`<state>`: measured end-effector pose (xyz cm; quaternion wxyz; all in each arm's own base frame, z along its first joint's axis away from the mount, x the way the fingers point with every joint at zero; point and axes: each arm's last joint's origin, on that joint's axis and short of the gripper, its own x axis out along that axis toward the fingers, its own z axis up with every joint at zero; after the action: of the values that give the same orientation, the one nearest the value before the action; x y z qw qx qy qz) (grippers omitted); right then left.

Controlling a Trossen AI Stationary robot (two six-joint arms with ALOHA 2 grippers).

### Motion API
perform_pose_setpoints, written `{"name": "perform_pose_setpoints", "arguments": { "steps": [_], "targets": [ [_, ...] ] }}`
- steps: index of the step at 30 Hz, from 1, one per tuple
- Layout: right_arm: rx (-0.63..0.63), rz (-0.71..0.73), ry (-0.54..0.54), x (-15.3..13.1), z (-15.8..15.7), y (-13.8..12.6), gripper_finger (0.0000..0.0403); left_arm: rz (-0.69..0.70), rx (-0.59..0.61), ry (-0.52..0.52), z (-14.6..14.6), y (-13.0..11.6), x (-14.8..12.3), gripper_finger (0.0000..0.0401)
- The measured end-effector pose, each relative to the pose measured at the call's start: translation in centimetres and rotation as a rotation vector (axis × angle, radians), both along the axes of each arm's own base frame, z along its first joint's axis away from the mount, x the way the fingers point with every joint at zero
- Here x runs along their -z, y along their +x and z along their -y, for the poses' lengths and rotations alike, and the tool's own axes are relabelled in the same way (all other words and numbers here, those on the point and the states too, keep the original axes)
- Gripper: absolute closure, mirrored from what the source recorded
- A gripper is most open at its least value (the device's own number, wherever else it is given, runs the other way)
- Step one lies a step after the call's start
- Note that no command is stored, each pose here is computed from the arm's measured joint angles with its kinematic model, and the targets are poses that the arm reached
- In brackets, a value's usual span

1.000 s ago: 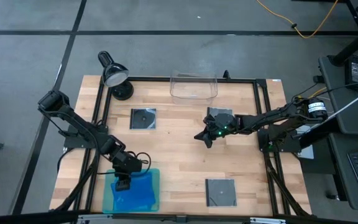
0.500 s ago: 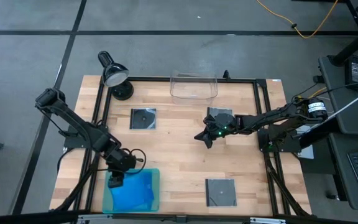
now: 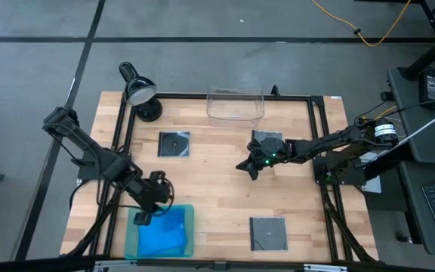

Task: Pick & place jewel cases by type
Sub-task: Put the bottom black CD case into the transparent bin

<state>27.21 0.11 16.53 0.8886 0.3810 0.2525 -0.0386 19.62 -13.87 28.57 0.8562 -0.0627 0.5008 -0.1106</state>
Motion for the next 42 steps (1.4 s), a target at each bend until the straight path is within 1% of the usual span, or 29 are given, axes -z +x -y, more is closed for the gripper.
{"name": "perform_pose_setpoints", "arguments": {
  "steps": [3,6,8,11,14,17,19,21,24,27,30,34,39,42],
  "targets": [
    [-0.003,0.002,0.002,0.0,0.0,0.0,0.0395,0.138,-0.06,0.079,-0.2,0.7,-1.4,0.0285],
    [-0.067,0.04,-0.001,-0.3,-0.5,0.1,0.0395,0.24,-0.139,0.127,-0.6,1.4,-2.3,0.0285],
    [-0.152,0.092,0.005,-0.8,-1.5,0.3,0.0395,0.288,-0.181,0.133,-0.8,1.8,-2.6,0.0285],
    [-0.308,0.104,0.043,-1.7,-3.8,0.6,0.0395,0.332,-0.233,0.14,-1.1,2.2,-2.8,0.0285],
    [-0.427,0.019,0.06,-2.4,-6.7,0.6,0.0395,0.352,-0.278,0.15,-1.2,2.4,-2.9,0.0285],
    [-0.524,-0.128,0.053,-2.9,-9.7,-0.1,0.0395,0.369,-0.323,0.16,-1.3,2.4,-3.0,0.0285],
    [-0.558,-0.236,0.032,-3.1,-11.6,-1.0,0.0395,0.38,-0.339,0.172,-1.4,2.4,-3.0,0.0285],
    [-0.564,-0.331,0.024,-2.9,-13.2,-2.2,0.0395,0.396,-0.356,0.186,-1.4,2.4,-3.1,0.0285],
    [-0.557,-0.398,0.051,-2.8,-15.5,-3.7,0.0395,0.417,-0.385,0.217,-1.5,2.5,-3.1,0.0285],
    [-0.532,-0.434,0.073,-2.7,-17.1,-4.9,0.0395,0.433,-0.41,0.244,-1.6,2.5,-3.2,0.0285],
    [-0.495,-0.451,0.087,-2.6,-18.1,-5.7,0.0395,0.443,-0.424,0.261,-1.7,2.5,-3.2,0.0285],
    [-0.485,-0.498,0.103,-1.5,-19.0,-5.9,0.0395,0.451,-0.418,0.289,-1.8,2.5,-3.2,0.0285],
    [-0.517,-0.549,0.113,0.5,-19.8,-5.3,0.0395,0.451,-0.432,0.277,-1.8,2.5,-3.2,0.0285],
    [-0.506,-0.574,0.11,1.6,-19.7,-4.7,0.0395,0.451,-0.437,0.273,-1.8,2.5,-3.2,0.0285]
  ]
}}
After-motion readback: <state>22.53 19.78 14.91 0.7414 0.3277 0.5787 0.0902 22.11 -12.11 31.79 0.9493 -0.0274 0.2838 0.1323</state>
